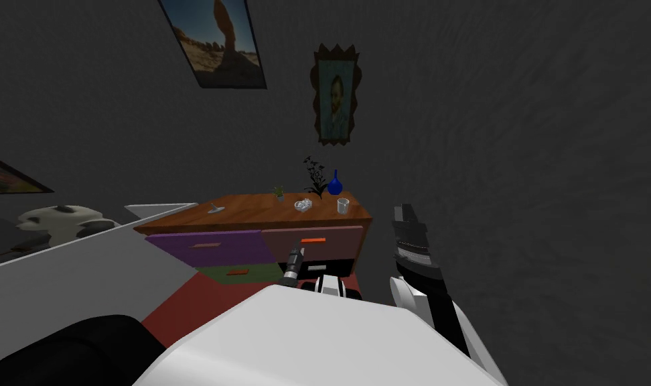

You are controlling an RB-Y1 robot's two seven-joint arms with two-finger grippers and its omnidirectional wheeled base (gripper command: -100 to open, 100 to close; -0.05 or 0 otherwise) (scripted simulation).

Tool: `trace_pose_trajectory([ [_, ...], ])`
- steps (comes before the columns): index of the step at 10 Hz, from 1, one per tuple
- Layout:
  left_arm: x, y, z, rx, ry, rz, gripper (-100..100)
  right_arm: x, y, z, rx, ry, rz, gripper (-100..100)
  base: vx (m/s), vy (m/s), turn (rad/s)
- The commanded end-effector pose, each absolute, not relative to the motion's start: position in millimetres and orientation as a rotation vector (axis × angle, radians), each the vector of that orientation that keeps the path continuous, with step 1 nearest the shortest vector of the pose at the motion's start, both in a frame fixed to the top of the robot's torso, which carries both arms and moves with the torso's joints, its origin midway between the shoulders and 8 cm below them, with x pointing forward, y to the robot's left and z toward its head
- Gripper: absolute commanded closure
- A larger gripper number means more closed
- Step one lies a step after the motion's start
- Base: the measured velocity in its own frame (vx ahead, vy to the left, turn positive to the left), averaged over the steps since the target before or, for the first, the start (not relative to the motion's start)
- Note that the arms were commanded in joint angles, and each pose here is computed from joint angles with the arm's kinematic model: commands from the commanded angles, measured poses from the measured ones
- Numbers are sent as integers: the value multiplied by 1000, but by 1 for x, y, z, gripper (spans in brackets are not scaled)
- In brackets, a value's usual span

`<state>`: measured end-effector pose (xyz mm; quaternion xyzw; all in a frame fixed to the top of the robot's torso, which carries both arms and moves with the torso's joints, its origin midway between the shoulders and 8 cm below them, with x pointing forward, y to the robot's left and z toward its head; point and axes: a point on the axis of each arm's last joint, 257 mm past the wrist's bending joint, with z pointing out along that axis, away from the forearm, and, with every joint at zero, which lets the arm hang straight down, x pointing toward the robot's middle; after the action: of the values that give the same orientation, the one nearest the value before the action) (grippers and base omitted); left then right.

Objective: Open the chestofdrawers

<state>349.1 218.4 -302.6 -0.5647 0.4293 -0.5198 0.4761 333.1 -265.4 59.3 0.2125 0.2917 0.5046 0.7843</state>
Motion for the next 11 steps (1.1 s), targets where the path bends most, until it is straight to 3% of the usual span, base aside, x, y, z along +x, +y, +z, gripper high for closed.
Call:
trace_pose_trajectory([
  [1, 352, 207, -307, -1433, 1008, -1283, -100, 333, -265, 59, 458, 629, 1089, 0, 20, -28, 38],
  [4, 351, 209, -303, -1423, 1014, -1279, -100, 333, -265, 59, 458, 630, 1088, 0, 68, 3, -6],
  [5, 351, 209, -303, -1423, 1015, -1278, 100, 333, -265, 59, 458, 630, 1088, 0, 11, 2, 2],
  [11, 342, 208, -299, -1420, 1018, -1282, 100, 333, -265, 59, 458, 629, 1089, 0, -153, -18, 1],
])
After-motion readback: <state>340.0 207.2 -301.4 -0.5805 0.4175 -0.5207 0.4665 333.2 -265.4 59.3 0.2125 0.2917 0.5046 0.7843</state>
